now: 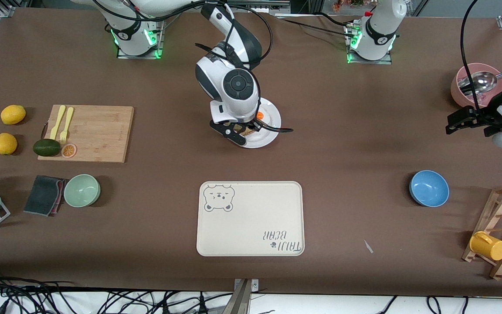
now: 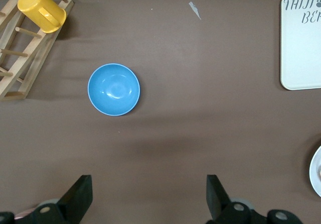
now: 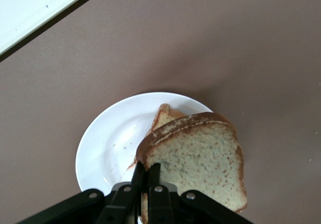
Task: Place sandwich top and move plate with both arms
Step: 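Lower the bread onto the egg slice and open the right gripper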
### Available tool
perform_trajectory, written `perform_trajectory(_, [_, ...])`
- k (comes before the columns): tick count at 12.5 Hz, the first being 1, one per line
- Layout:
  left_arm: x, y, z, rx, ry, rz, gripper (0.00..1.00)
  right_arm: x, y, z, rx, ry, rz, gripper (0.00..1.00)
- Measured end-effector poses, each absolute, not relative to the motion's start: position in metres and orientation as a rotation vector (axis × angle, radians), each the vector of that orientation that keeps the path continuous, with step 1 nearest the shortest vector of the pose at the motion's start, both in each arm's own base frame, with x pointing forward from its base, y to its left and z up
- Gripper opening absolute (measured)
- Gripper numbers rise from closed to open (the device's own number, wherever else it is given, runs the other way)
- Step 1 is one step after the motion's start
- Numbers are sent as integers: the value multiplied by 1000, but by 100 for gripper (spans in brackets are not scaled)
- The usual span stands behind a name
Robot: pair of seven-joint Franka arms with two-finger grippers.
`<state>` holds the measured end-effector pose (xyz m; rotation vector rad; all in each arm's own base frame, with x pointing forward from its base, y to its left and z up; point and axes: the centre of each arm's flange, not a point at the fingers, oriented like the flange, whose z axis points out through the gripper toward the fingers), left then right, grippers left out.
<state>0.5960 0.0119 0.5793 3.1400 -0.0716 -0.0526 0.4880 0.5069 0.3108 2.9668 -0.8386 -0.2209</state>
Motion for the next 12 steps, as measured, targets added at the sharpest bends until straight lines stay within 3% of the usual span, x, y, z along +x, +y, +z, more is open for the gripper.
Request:
perform_trajectory(5, [596,15,579,3140,-64,-53,100,458,536,281,2960,-725,-177,6])
perform_trajectory(11, [596,22,579,3122,-31,-51,100,457,547,245,2996,-720,-146,6])
perform_trajectory(12, [596,23,579,3122,-15,-51,100,457,547,242,3000,-722,-142,11])
